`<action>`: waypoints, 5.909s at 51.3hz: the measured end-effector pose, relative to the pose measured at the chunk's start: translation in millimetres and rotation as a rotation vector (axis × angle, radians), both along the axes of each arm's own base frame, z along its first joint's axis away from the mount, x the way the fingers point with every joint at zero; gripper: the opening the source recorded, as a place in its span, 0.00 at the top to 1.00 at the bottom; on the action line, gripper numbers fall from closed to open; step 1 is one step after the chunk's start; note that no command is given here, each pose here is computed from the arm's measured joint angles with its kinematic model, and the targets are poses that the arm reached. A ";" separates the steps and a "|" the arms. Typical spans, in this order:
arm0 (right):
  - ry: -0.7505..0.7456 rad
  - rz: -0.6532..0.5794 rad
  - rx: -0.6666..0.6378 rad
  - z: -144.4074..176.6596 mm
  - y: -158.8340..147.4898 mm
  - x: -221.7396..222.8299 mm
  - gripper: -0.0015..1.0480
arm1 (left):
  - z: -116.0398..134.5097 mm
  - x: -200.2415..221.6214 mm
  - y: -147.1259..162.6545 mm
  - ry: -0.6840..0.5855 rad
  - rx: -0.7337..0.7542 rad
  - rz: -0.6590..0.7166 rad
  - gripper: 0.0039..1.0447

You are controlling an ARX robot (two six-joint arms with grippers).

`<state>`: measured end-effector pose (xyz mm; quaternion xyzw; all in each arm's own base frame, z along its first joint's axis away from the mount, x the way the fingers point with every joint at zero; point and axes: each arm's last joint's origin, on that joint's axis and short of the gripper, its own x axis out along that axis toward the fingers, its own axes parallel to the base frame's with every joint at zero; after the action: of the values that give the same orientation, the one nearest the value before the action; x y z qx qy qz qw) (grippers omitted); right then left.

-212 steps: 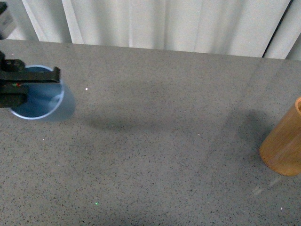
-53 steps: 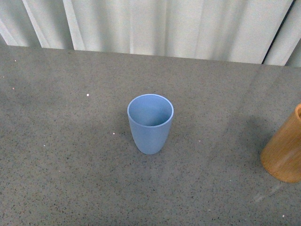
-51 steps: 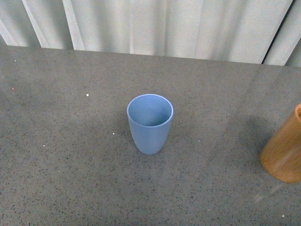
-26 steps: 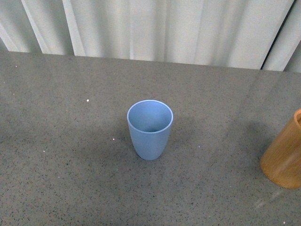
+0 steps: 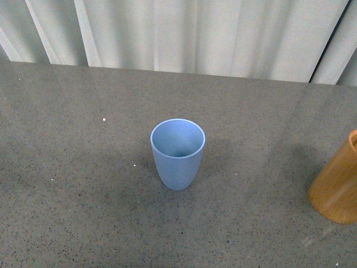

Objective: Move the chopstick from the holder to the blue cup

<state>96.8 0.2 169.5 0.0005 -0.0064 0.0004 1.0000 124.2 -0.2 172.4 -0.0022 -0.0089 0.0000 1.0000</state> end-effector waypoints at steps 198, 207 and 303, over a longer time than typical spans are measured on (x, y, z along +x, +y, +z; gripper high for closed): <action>0.099 0.120 -0.017 66.8 52.2 178.2 0.98 | -2.7 -27.5 0.0 0.002 0.000 -0.002 0.06; 0.012 0.227 -0.001 102.1 92.6 174.6 0.98 | -2.7 -27.5 0.0 0.002 0.000 -0.002 0.06; 0.162 0.423 0.048 14.6 204.6 198.5 0.16 | -2.7 -27.5 0.0 0.002 0.000 -0.002 0.06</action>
<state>295.3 204.8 184.2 0.0258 0.0740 0.2097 0.9746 96.7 -0.2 169.6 -0.0020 -0.0081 -0.0008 1.0000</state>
